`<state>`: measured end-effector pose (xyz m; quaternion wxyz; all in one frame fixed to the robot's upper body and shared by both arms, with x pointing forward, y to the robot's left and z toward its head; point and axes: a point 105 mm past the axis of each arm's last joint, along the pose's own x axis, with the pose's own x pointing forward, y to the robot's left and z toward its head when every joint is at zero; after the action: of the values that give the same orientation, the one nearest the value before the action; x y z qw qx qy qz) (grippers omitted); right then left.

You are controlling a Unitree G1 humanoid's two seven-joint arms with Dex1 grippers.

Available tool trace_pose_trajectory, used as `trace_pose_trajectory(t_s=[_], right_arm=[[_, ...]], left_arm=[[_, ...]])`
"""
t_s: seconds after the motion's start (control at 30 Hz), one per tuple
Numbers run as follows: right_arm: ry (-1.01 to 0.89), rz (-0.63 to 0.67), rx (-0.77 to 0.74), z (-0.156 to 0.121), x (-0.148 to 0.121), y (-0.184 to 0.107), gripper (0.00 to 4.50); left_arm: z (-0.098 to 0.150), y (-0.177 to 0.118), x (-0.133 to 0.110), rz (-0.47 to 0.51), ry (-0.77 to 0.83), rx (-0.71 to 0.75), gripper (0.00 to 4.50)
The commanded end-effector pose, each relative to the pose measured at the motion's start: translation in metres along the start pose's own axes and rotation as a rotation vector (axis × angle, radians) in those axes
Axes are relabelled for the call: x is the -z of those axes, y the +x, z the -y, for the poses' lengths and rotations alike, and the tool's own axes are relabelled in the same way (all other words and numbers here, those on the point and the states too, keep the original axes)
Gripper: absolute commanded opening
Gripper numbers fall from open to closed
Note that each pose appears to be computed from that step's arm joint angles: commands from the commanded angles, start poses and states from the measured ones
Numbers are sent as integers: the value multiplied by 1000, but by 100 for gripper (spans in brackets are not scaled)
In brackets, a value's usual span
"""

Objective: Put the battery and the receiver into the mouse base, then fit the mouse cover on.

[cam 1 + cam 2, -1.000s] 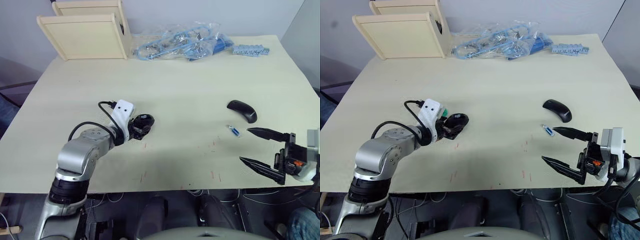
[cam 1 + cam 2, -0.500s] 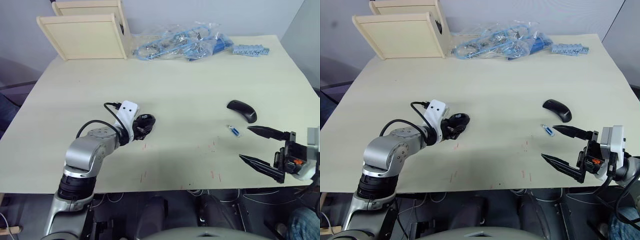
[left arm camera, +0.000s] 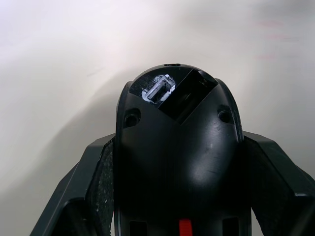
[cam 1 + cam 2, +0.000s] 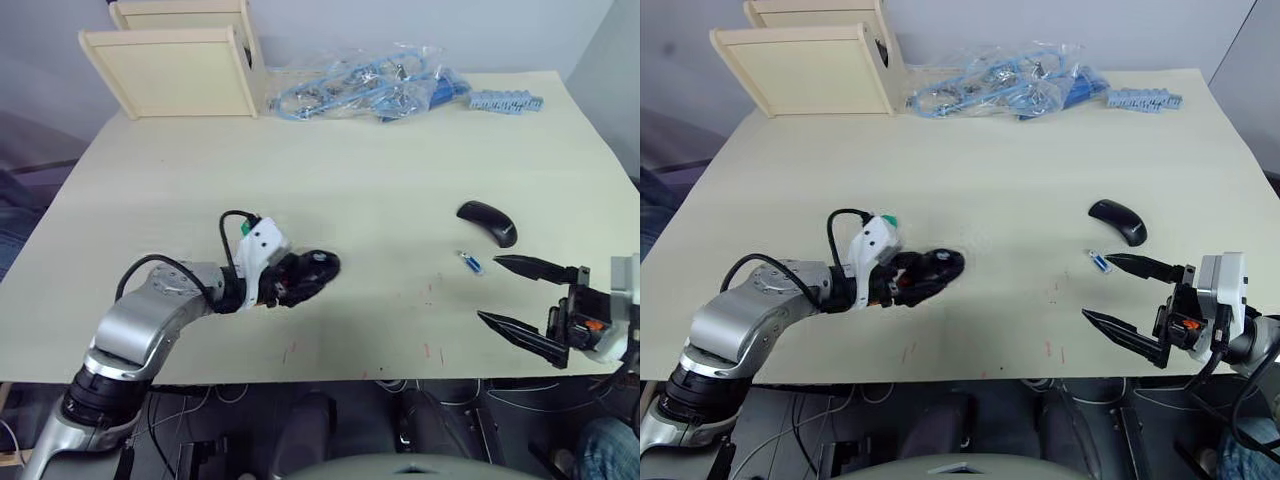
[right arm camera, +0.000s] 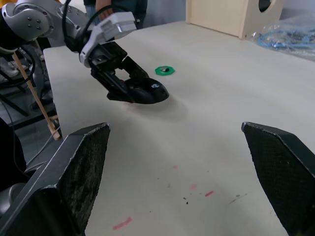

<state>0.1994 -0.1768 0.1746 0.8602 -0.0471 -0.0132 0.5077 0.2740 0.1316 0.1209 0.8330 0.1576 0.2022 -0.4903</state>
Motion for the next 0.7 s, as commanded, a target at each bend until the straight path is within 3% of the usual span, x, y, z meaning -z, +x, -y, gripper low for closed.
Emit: trace_pose_trajectory(t_s=[0.03, 0.4, 0.7], right_arm=[[-6, -62, 43, -1, -1, -5, 450], [-10, -137, 47, -10, -2, -27, 450], [-31, -177, 58, -10, -1, -35, 450]], left_arm=[[8, 10, -11, 17, 149, 77, 295], [21, 40, -18, -18, 288, 183, 295], [21, 59, -7, -72, 327, 201, 295]])
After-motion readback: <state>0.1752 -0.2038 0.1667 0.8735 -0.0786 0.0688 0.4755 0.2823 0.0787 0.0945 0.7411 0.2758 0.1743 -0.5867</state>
